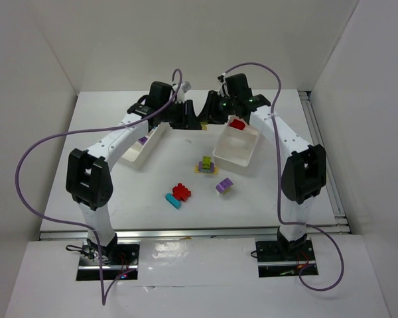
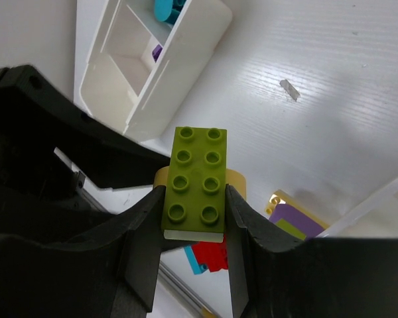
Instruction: Sort the legos into containers by color
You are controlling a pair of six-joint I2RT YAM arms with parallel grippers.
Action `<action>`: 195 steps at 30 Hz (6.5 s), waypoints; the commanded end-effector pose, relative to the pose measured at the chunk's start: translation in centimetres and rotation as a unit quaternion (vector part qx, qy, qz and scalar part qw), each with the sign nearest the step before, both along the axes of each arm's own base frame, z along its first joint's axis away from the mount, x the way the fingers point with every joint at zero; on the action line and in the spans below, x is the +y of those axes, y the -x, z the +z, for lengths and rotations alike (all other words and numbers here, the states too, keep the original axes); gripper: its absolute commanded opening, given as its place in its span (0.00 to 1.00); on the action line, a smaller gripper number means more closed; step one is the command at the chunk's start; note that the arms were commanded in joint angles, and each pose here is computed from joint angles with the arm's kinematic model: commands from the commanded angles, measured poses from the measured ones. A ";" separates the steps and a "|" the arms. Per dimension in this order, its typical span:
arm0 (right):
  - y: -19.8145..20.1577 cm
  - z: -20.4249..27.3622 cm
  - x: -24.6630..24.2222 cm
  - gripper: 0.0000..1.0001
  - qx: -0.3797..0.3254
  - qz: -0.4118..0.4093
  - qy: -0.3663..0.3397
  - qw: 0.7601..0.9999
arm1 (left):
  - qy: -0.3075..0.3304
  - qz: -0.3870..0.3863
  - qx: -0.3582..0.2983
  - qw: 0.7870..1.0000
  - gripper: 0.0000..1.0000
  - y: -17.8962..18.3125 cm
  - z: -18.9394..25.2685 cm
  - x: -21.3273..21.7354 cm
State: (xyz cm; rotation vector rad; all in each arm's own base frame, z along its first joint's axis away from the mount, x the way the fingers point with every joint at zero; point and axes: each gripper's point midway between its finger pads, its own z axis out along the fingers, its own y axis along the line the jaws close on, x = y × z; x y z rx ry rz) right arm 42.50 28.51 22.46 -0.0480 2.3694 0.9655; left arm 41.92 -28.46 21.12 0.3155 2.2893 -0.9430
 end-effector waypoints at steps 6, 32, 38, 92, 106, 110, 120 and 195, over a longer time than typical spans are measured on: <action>1.2 1.9 -0.2 0.27 -0.007 0.010 -0.021 1.000 | 0.021 0.009 -0.050 0.998 0.10 -1.7 2.5 -0.5; -2.5 3.8 -7.8 0.27 -0.061 -0.102 0.006 0.993 | -0.190 0.346 0.135 0.909 0.00 5.6 -3.3 22.4; -2.2 2.1 -8.1 0.27 -0.047 -0.100 0.023 0.994 | -0.195 0.425 0.149 0.871 0.00 4.6 -4.5 25.5; -0.7 -2.7 -17.2 0.71 -0.037 -0.196 0.199 0.960 | -0.217 0.142 0.054 0.964 0.83 3.6 -0.3 5.3; 0.4 -1.5 -19.3 0.82 -0.040 -0.236 0.204 0.949 | -0.257 0.099 0.107 0.955 0.92 6.3 -8.1 -3.6; 0.6 -1.7 -19.3 0.82 -0.036 -0.235 0.206 0.949 | -0.281 0.102 0.111 0.948 0.83 6.4 -9.7 -3.4; 0.8 -2.0 -19.3 0.82 -0.032 -0.234 0.208 0.949 | -0.301 0.094 0.118 0.942 0.62 6.8 -11.4 -3.4; 1.7 -3.9 2.6 0.09 0.010 0.104 -0.037 0.994 | 0.019 0.172 0.072 0.982 0.00 0.2 5.9 14.7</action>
